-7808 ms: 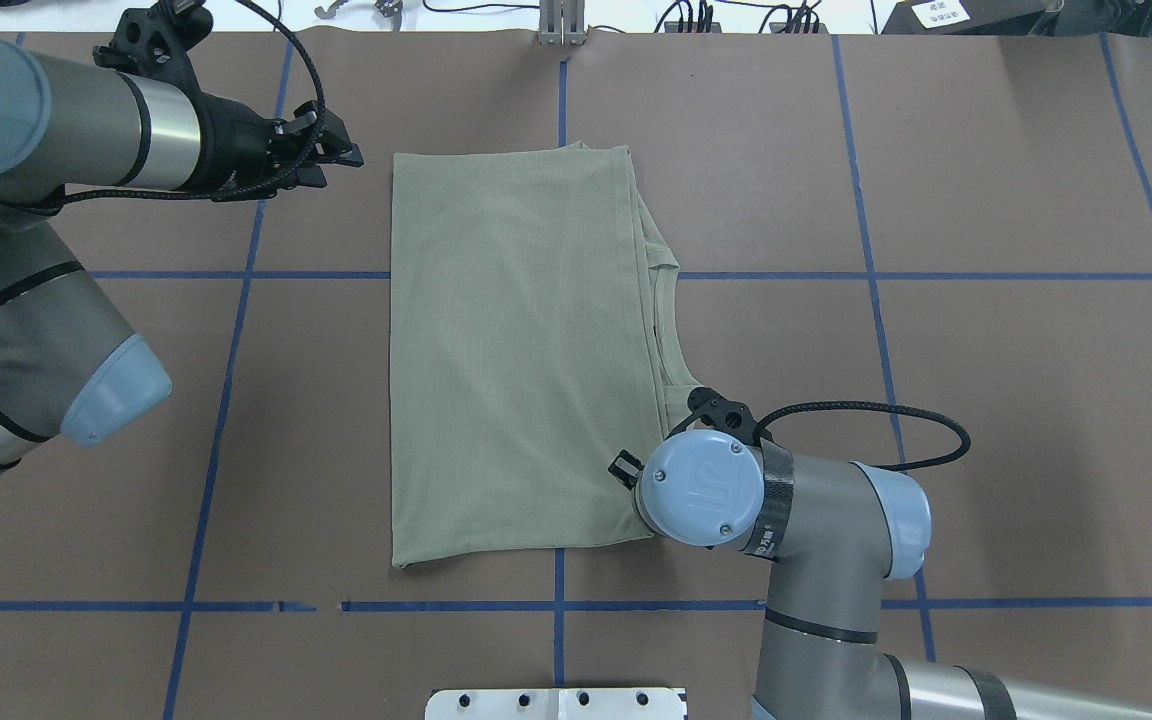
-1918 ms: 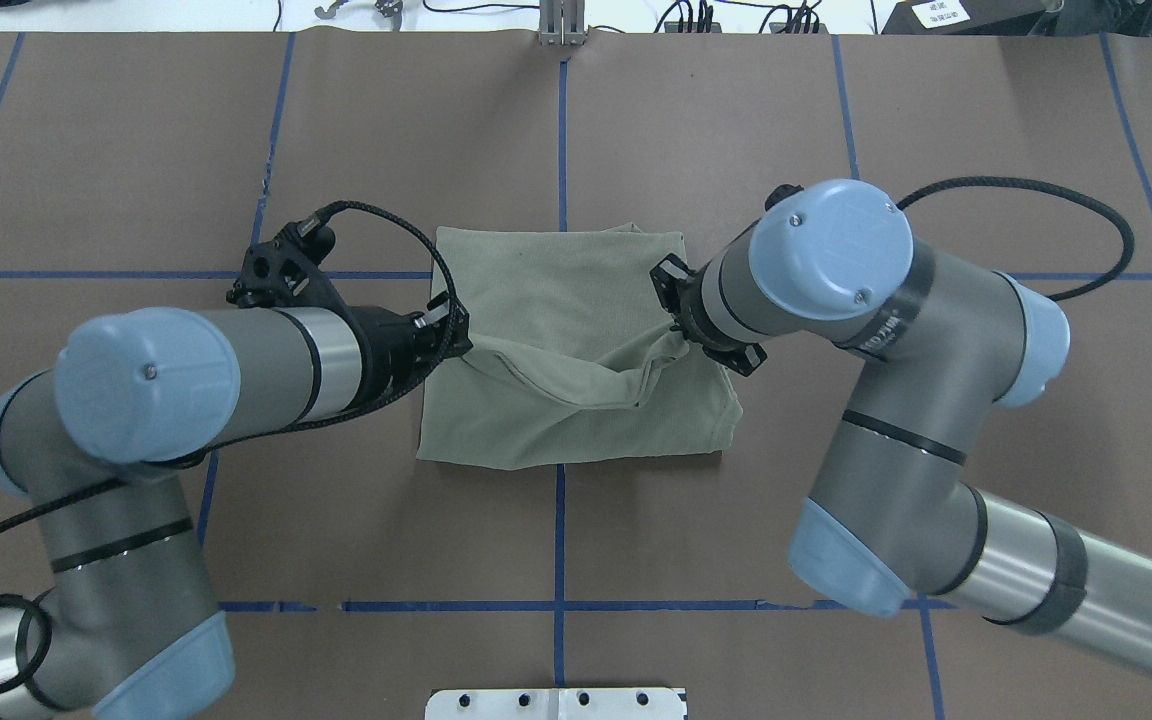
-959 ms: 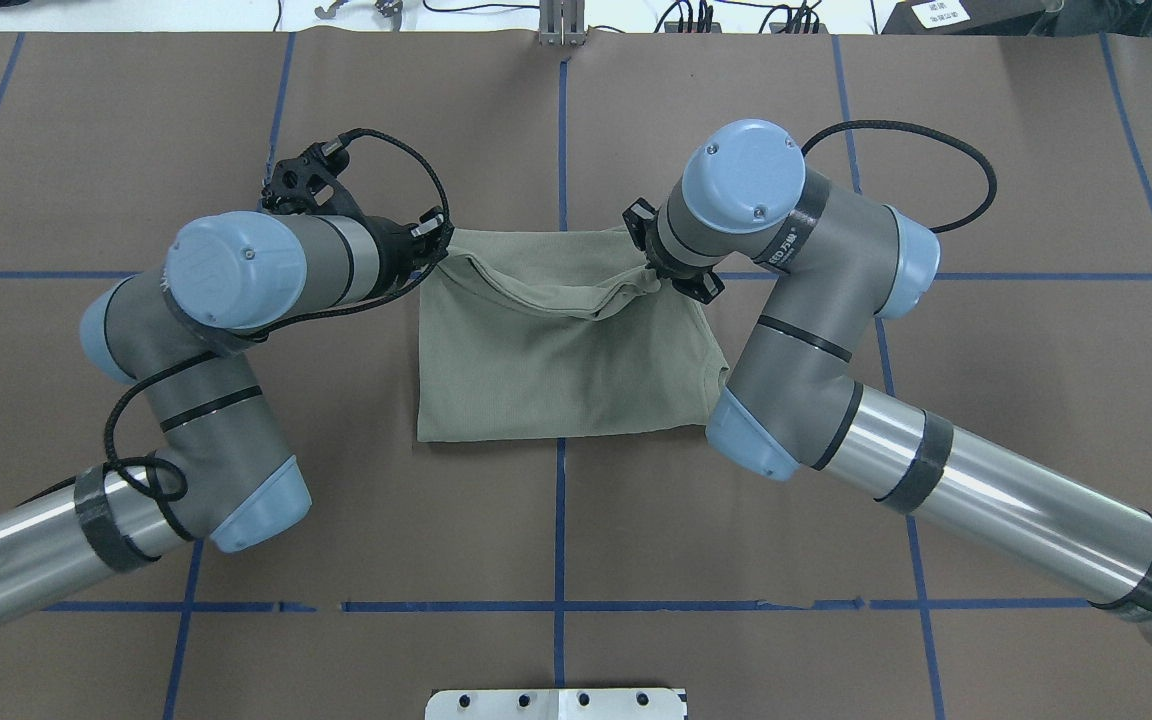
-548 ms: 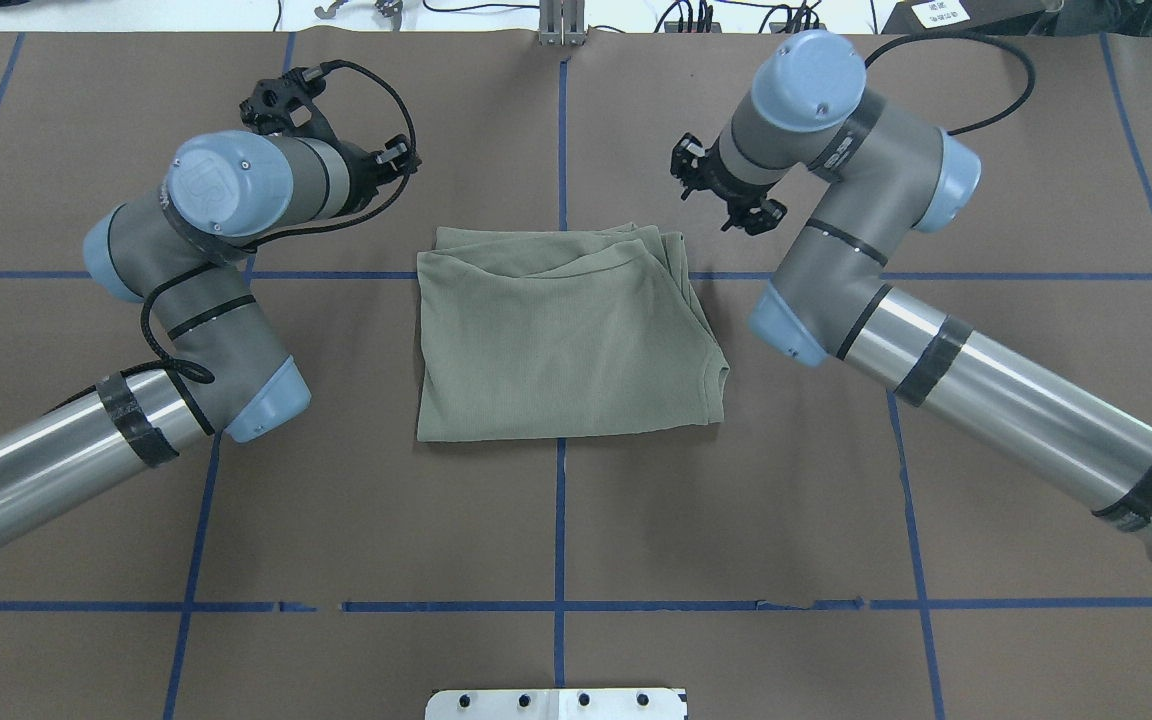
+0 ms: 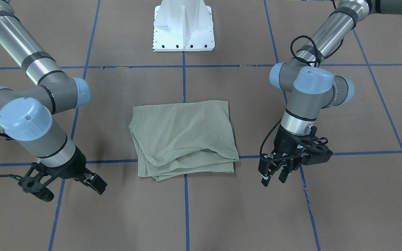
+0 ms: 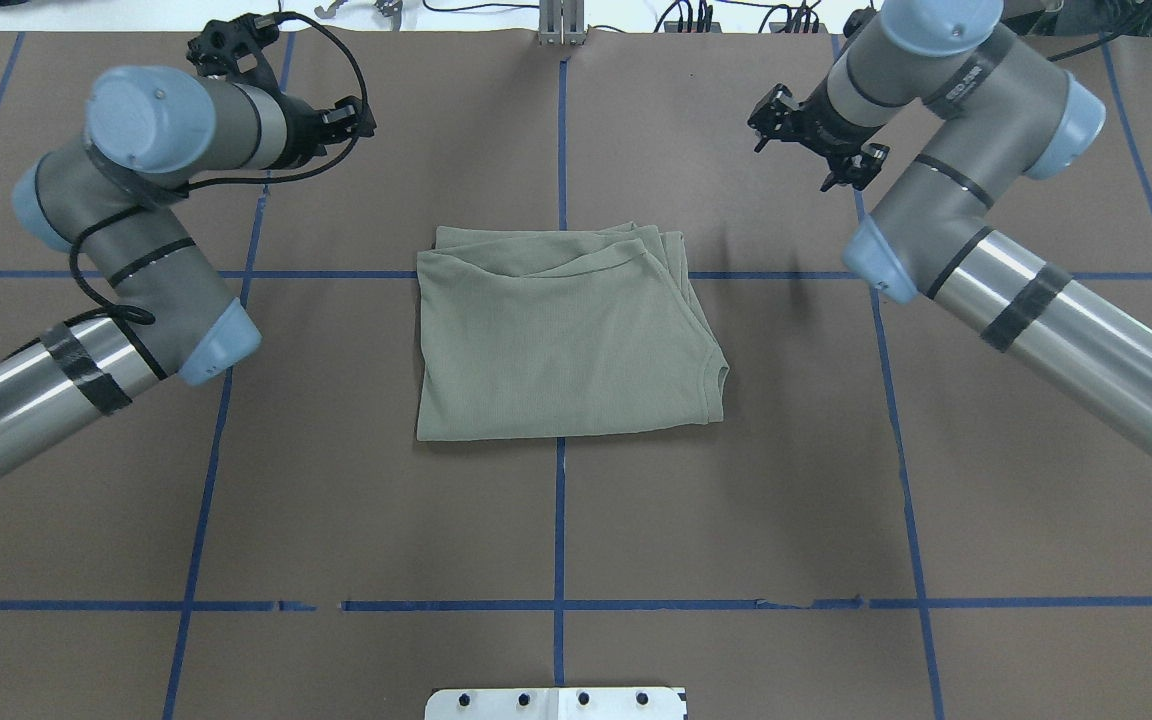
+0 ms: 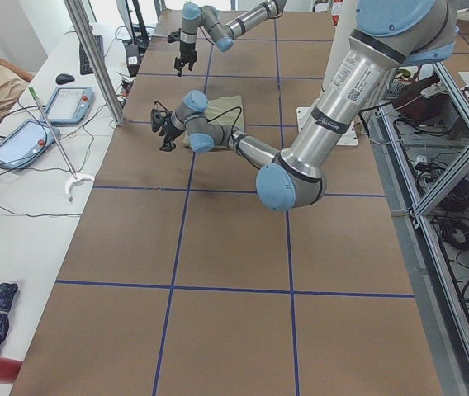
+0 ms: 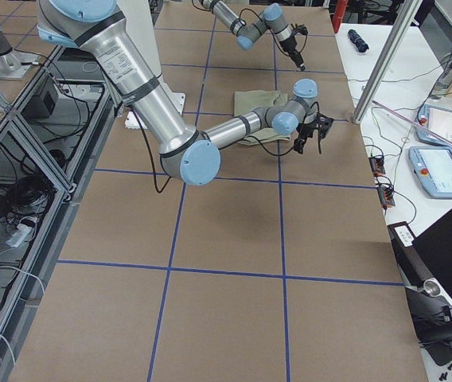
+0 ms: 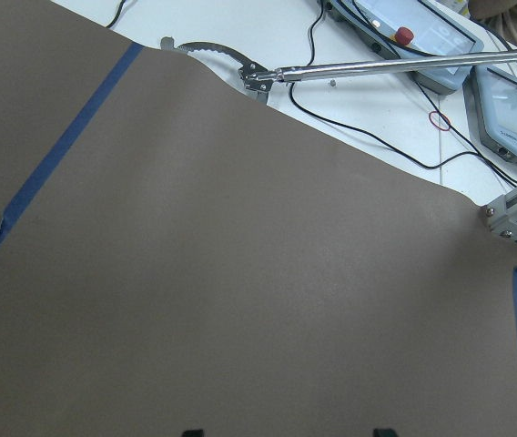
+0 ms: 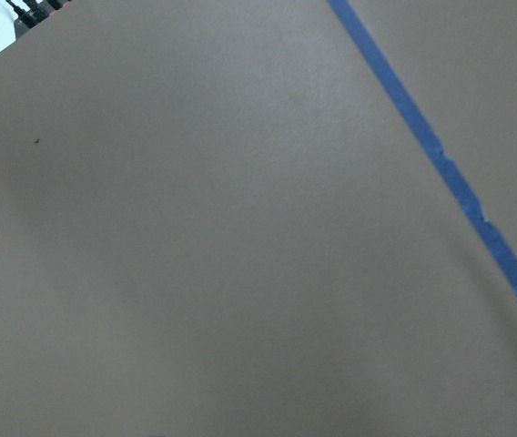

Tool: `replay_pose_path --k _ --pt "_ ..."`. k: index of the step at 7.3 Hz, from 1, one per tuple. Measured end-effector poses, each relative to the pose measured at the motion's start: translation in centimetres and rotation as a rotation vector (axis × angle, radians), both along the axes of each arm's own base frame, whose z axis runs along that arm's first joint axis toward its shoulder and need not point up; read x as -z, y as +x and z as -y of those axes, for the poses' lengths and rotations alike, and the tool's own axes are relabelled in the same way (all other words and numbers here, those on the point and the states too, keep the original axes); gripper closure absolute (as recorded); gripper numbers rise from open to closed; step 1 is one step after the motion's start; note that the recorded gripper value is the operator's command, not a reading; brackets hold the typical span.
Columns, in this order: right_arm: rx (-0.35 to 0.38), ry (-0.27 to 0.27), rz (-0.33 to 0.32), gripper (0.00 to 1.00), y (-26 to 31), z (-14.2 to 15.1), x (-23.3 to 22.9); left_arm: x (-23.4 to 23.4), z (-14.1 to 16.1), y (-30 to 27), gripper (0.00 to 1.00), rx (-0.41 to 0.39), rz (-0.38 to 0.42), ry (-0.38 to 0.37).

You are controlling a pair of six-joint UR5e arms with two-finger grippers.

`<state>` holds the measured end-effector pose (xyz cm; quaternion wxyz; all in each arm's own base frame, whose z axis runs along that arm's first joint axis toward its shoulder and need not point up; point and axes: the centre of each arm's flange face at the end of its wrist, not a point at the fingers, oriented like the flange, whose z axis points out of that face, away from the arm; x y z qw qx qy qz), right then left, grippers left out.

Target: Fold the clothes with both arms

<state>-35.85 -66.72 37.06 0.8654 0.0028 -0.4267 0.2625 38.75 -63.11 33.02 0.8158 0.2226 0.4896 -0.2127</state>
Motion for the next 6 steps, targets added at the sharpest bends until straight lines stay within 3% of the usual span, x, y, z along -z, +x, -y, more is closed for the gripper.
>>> replay_pose_path --k 1,3,6 --pt "0.053 0.042 -0.005 0.00 5.6 0.5 -2.7 -0.9 0.6 -4.0 0.00 -0.080 0.031 0.041" --pt "0.137 0.124 0.009 0.00 18.6 1.4 -7.9 -4.6 1.2 -13.5 0.00 -0.231 0.125 0.149" --pt "0.250 0.227 -0.041 0.00 31.8 -0.8 -16.1 -10.3 2.9 -29.0 0.00 -0.406 0.352 0.262"
